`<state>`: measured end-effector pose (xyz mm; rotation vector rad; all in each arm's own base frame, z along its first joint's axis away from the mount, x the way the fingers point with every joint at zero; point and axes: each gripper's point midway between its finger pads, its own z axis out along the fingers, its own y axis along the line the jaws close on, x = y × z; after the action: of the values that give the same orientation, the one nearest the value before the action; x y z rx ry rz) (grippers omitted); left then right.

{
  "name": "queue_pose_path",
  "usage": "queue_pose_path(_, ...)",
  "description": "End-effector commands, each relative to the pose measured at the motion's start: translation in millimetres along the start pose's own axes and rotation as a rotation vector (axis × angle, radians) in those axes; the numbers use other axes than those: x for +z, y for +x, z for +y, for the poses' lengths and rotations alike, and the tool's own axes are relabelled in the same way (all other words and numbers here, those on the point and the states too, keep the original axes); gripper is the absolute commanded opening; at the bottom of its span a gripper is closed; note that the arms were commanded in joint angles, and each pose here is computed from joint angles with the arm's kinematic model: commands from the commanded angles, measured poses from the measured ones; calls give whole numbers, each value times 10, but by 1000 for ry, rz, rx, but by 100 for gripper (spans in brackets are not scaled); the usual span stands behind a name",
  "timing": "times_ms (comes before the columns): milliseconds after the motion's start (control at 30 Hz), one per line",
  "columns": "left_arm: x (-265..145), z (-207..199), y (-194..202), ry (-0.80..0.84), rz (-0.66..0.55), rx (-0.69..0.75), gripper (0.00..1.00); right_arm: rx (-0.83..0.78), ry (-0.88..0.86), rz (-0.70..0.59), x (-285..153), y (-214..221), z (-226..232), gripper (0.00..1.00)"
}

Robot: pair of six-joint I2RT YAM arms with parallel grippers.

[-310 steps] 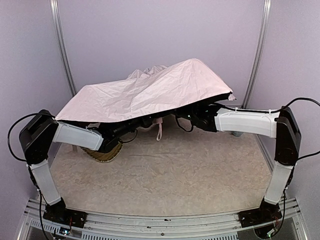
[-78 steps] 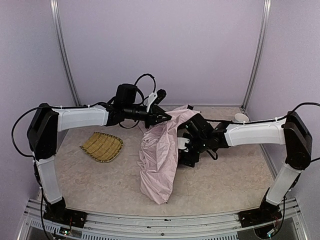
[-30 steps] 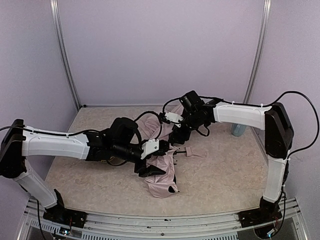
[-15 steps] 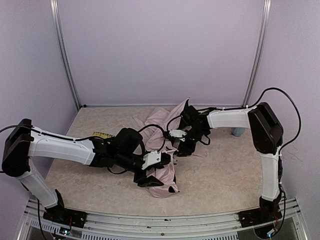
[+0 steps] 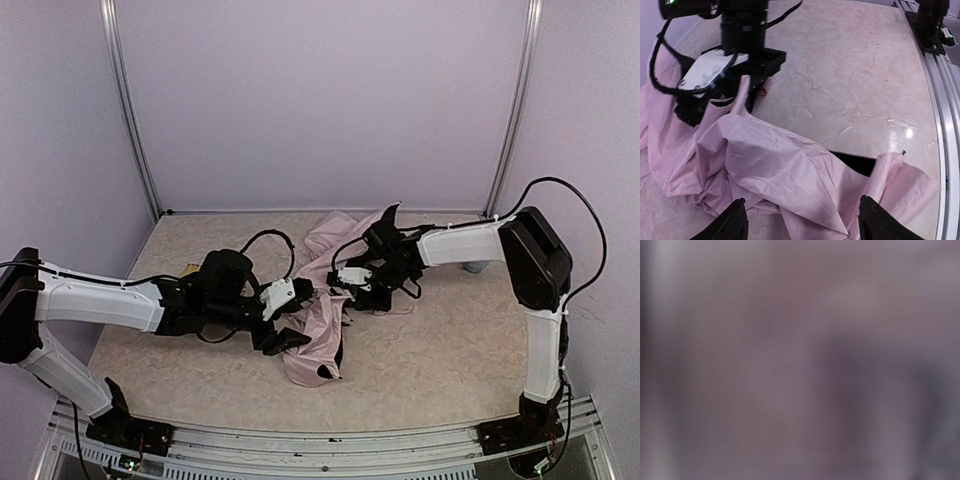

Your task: Put away the umbrella

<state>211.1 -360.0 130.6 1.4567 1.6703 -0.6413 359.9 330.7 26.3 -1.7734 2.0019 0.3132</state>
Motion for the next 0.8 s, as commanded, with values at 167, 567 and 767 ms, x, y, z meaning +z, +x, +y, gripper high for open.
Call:
queue_pose_path(167, -247, 756, -81, -270, -125, -223, 77, -122, 349, -180, -927, -480, -463, 0)
queue_pose_path(567, -284, 824, -76, -154, -267, -333, 95, -197, 533, -435, -2095, -1001, -595, 0)
queue_pose_path(767, -136, 922, 106, -187, -247, -320, 93, -228, 532, -471, -2320, -1122, -552, 0)
